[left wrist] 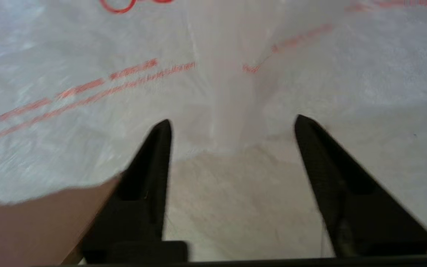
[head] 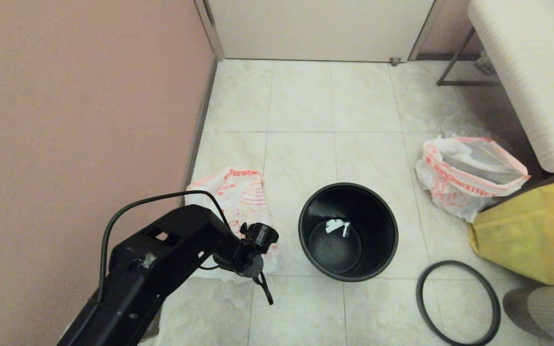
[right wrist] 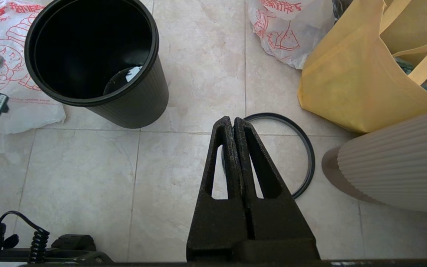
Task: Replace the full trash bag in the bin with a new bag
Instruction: Pick up a new trash bag
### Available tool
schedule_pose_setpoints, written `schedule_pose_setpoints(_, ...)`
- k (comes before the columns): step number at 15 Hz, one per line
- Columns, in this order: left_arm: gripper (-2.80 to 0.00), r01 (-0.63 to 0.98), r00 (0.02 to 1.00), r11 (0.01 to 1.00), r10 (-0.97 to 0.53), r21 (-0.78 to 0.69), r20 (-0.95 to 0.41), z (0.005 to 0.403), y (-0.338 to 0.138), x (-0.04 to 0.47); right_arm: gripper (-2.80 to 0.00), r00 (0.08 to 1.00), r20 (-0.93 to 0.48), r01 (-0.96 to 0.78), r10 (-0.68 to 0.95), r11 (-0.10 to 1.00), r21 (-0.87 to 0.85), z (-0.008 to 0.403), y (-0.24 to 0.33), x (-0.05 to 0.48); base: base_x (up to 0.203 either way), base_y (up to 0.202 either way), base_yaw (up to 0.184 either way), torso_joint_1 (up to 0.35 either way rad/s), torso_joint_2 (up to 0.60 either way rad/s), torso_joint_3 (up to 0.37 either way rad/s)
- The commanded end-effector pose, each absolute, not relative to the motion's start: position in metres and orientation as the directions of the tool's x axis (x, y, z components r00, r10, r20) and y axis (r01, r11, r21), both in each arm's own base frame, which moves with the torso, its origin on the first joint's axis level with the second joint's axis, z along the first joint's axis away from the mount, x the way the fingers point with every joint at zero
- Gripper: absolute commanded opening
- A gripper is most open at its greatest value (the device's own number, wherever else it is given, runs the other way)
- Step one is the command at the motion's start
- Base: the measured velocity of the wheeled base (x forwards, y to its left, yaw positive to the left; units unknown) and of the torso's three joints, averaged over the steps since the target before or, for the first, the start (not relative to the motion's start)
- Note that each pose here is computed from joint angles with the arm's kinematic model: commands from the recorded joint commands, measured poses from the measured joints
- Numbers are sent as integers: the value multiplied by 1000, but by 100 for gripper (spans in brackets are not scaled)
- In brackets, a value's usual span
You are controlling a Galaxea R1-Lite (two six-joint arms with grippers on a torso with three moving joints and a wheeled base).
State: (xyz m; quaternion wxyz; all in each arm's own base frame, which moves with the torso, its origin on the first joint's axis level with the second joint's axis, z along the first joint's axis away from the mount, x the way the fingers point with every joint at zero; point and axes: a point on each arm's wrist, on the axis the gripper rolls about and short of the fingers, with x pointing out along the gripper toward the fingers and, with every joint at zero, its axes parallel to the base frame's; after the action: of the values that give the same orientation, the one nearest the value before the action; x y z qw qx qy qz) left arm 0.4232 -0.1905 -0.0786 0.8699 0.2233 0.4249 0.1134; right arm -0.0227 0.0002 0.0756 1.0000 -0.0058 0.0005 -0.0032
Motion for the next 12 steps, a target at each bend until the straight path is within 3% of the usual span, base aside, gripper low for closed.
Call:
schedule_pose_setpoints(1,0,-13,590,867,409,499,-696,-100,-186,432,-280,1000,-1,6,-6,1000,-12,76,0,-23,0,0,0,0,0,0)
schedule_pose_setpoints(8,0,-94,536,836,500,541,-680,-154,-155,468,-280,1000,0,6,-6,1000,-12,76,0,-23,0,0,0,0,0,0)
schedule_pose_setpoints(12,0,-28,533,813,505,582,-679,-162,-154,467,-280,1000,0,6,-6,1000,-12,76,0,-23,0,0,0,0,0,0)
